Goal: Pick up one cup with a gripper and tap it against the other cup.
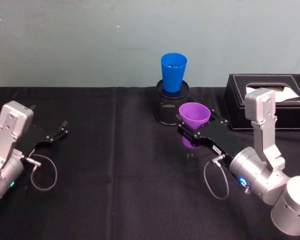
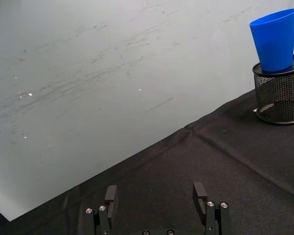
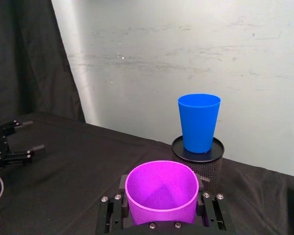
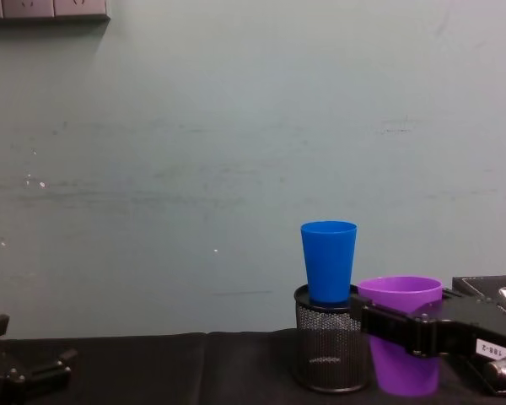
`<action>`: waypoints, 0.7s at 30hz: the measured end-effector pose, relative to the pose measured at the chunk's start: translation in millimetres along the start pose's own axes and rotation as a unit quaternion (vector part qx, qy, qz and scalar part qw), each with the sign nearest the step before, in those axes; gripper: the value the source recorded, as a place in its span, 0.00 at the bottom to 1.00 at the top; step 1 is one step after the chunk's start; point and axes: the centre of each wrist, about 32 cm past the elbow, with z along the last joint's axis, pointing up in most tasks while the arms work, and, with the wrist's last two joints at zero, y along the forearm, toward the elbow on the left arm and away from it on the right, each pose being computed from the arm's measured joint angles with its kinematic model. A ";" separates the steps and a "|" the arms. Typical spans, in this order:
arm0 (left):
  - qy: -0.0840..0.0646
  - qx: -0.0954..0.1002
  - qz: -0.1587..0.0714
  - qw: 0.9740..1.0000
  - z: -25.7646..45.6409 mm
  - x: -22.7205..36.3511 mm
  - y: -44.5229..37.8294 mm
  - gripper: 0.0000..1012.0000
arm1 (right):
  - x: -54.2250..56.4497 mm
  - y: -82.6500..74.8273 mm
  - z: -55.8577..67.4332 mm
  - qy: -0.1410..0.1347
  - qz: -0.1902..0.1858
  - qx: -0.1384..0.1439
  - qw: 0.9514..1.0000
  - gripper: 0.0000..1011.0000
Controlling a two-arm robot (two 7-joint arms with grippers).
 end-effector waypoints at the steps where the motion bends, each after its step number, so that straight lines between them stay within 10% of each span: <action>1: 0.000 0.000 0.000 1.000 0.0 0.0 0.0 0.99 | 0.0 0.0 0.0 0.000 0.000 0.000 1.000 0.73; 21: 0.000 0.000 0.000 1.000 0.0 0.0 0.0 0.99 | -0.2 0.0 0.7 -0.001 0.000 -0.001 1.000 0.73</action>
